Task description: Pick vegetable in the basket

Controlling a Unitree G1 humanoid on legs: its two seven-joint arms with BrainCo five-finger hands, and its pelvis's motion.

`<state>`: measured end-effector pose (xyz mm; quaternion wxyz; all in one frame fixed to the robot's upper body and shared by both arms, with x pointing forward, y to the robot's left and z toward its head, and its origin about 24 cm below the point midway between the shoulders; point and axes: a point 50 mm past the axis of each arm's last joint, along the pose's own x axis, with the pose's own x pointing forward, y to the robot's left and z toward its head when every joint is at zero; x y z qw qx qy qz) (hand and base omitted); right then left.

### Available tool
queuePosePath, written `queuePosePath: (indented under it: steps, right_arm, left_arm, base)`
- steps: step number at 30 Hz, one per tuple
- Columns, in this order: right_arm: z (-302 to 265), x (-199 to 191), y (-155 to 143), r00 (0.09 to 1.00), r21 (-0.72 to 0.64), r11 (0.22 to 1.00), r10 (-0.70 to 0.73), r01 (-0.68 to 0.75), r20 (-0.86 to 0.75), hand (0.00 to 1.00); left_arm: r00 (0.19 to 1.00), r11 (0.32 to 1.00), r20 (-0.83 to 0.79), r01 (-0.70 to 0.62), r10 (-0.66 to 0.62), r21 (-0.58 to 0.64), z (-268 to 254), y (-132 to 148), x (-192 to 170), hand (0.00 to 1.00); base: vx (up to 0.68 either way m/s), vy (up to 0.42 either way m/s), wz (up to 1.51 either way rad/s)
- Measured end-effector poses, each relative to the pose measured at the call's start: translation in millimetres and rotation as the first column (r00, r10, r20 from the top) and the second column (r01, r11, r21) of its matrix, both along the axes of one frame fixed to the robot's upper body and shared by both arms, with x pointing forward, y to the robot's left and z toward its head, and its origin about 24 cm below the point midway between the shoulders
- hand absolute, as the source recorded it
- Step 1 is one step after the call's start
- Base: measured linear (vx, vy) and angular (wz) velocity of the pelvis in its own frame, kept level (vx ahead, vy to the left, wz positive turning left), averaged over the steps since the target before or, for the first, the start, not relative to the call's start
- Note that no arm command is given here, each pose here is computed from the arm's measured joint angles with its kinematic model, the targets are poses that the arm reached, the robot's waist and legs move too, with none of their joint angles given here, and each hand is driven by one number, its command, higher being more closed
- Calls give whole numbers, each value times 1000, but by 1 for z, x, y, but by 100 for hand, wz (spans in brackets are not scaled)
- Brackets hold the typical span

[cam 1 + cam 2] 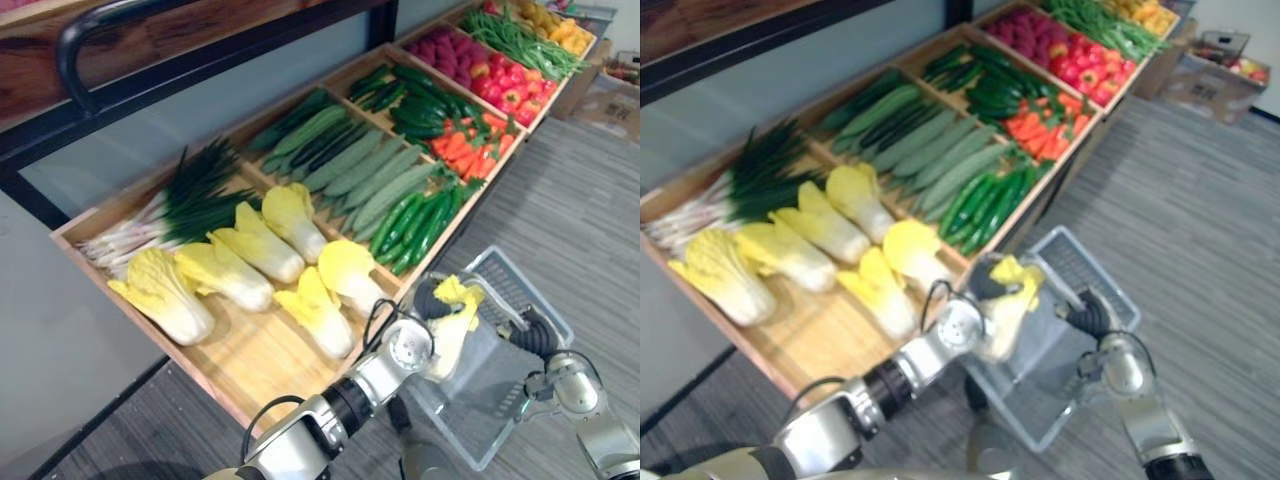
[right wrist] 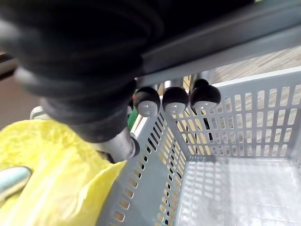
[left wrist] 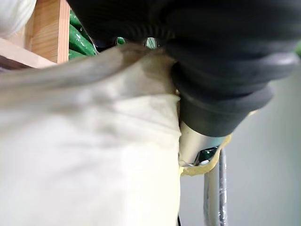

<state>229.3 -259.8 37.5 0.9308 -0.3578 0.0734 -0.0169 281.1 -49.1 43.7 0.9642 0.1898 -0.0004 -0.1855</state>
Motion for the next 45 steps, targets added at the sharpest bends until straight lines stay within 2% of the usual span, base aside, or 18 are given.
queuePosePath:
  steps: [11,28,33,36,38,39,40,42,44,45]
  right_arm:
    - [-7,0,8,999,53,998,-42,41,15,100]
    - [-22,-3,5,995,73,993,-93,95,-35,100]
    - [-24,-9,-13,980,81,977,-194,196,-34,100]
    - [-30,-17,-27,966,66,965,-251,255,-65,100]
    - [-44,-29,-35,949,58,953,-288,297,-131,100]
    - [-47,-32,-36,944,54,951,-294,304,-148,100]
    - [-54,-38,-38,937,47,949,-299,312,-182,100]
    - [-62,-46,-41,925,39,947,-302,319,-230,100]
    - [-75,-59,-45,901,26,942,-313,335,-301,100]
    - [-79,-62,-46,893,18,940,-317,340,-318,100]
  left_arm:
    - [979,977,-46,200,-196,80,-15,-20,-23,0]
    - [949,945,-77,313,-306,98,-20,-31,-37,0]
    - [921,922,-14,388,-388,6,9,-43,-45,0]
    - [844,834,202,529,-497,-156,68,-43,-64,0]
    - [785,733,367,608,-499,-306,110,-17,-76,0]
    - [783,716,390,611,-484,-338,116,-8,-78,0]
    - [793,699,421,597,-440,-394,122,13,-78,0]
    - [837,708,396,537,-379,-459,117,40,-75,0]
    - [906,730,306,418,-292,-541,100,71,-73,0]
    - [920,732,284,388,-271,-560,97,78,-74,0]
  base:
    - [5,-3,1]
    - [15,-22,10]
    - [16,-36,18]
    - [10,-47,26]
    - [5,-51,21]
    - [10,-55,25]
    - [5,-48,21]
    - [-8,-37,13]
    - [-9,-31,18]
    - [3,-37,23]
